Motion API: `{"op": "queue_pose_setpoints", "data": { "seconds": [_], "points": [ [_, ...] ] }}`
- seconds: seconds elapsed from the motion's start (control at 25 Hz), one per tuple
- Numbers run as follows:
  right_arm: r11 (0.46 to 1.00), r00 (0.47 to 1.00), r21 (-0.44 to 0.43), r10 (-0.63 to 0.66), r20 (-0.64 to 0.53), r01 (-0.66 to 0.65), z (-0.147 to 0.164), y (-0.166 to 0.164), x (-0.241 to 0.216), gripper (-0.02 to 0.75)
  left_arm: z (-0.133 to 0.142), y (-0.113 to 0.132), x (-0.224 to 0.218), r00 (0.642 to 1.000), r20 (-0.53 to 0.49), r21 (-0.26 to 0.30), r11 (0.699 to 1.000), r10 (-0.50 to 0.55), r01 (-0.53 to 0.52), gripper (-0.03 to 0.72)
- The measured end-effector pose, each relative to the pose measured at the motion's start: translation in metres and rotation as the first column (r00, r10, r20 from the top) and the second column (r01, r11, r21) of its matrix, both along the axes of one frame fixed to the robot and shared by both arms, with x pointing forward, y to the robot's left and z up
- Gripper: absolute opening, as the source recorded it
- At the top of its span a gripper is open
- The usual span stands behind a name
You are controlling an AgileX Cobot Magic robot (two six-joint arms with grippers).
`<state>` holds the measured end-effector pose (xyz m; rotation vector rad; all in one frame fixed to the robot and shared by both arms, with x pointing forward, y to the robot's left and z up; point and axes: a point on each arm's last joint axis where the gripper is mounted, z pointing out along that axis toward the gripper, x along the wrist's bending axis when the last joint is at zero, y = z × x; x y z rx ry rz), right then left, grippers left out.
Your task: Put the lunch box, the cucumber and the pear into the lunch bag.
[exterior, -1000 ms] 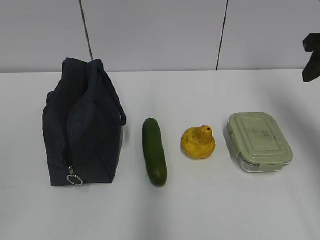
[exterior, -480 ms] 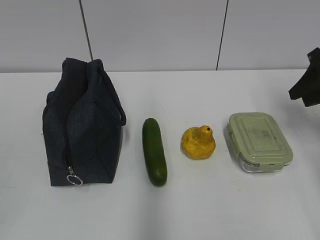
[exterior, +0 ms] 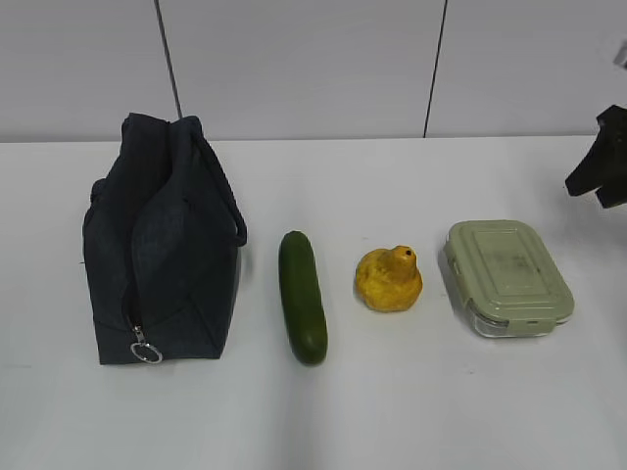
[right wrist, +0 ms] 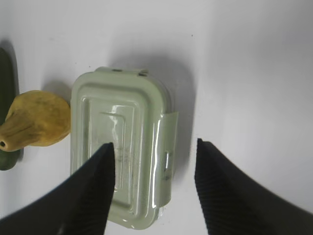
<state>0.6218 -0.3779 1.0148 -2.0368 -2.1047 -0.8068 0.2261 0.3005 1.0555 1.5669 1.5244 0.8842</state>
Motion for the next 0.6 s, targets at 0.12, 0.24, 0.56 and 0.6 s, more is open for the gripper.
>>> {"op": "queue_pose_setpoints", "data": {
  "seconds": [0.12, 0.24, 0.56, 0.6],
  "points": [
    [0.999, 0.999, -0.036, 0.006, 0.033, -0.005, 0.009, -0.003, 0.004, 0.419, 0.000, 0.000, 0.000, 1.000, 0.000, 0.000, 1.000, 0.000, 0.000, 0.239],
    [0.998, 0.997, -0.063, -0.002, 0.079, 0.007, 0.017, -0.006, 0.010, 0.419, 0.000, 0.000, 0.000, 1.000, 0.000, 0.000, 1.000, 0.000, 0.000, 0.239],
    [0.997, 0.998, -0.069, 0.018, 0.062, -0.014, 0.014, -0.009, 0.014, 0.420, 0.000, 0.000, 0.000, 1.000, 0.000, 0.000, 1.000, 0.000, 0.000, 0.239],
    [0.996, 0.999, -0.085, 0.029, 0.043, -0.025, 0.012, -0.011, 0.012, 0.420, 0.000, 0.000, 0.000, 1.000, 0.000, 0.000, 1.000, 0.000, 0.000, 0.239]
  ]
}}
